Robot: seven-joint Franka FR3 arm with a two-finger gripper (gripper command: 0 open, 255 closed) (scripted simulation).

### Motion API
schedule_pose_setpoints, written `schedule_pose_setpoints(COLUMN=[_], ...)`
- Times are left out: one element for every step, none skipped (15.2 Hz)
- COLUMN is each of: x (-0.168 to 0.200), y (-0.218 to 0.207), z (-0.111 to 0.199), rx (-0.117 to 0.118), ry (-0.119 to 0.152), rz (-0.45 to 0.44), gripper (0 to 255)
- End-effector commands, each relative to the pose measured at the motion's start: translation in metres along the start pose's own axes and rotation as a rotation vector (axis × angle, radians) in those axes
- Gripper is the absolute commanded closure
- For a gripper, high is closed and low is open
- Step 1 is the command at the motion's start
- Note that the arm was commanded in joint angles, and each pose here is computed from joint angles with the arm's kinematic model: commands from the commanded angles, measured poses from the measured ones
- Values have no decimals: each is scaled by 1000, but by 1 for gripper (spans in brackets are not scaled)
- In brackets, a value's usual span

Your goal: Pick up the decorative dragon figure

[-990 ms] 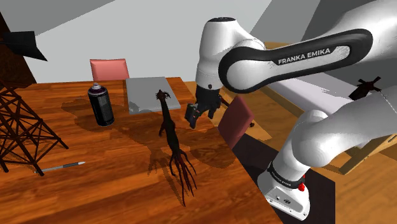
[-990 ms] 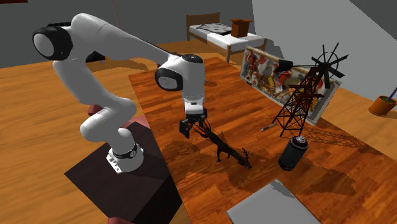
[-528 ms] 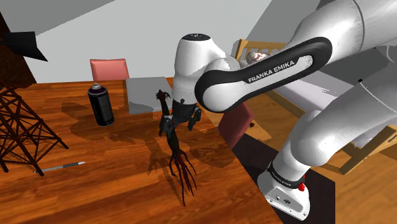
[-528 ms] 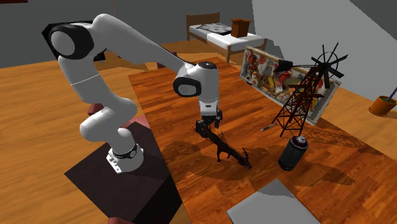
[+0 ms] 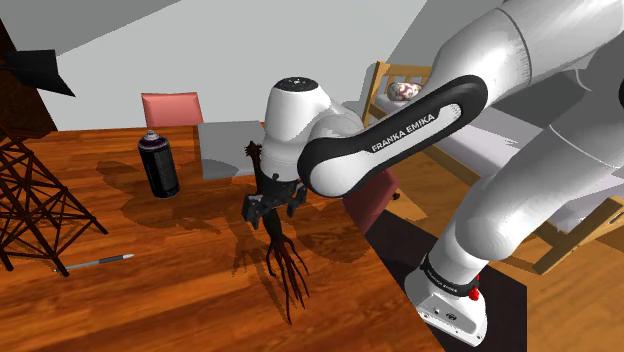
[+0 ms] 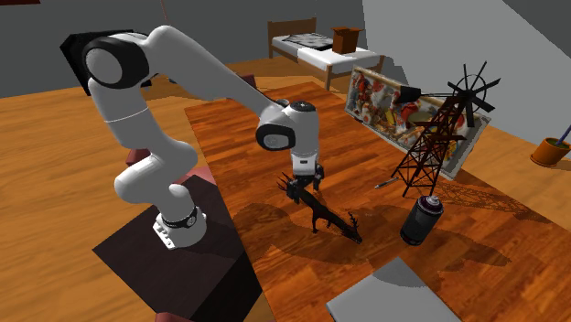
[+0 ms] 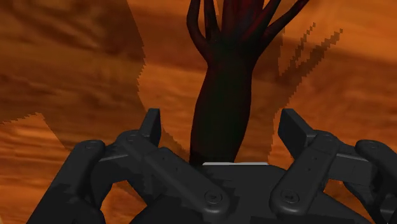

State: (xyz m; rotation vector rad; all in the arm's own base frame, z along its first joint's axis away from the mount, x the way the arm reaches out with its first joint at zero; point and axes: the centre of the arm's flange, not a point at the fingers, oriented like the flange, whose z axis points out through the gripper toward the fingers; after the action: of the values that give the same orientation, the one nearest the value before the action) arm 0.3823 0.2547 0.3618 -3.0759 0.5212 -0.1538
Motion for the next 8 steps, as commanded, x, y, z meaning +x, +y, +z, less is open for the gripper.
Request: schedule_pose_setpoints(x=[-1, -1, 0, 0, 0, 0, 0, 0], y=[0, 0, 0, -1, -1, -1, -1, -1], z=[9, 9, 9, 9, 9, 9, 9, 9], rx=[1, 1, 1, 1, 1, 1, 1, 1], ry=[0, 0, 0, 0, 0, 0, 0, 0], rz=[0, 0, 0, 0, 0, 0, 0, 0], gripper=[0, 0, 255, 255, 255, 255, 255, 255])
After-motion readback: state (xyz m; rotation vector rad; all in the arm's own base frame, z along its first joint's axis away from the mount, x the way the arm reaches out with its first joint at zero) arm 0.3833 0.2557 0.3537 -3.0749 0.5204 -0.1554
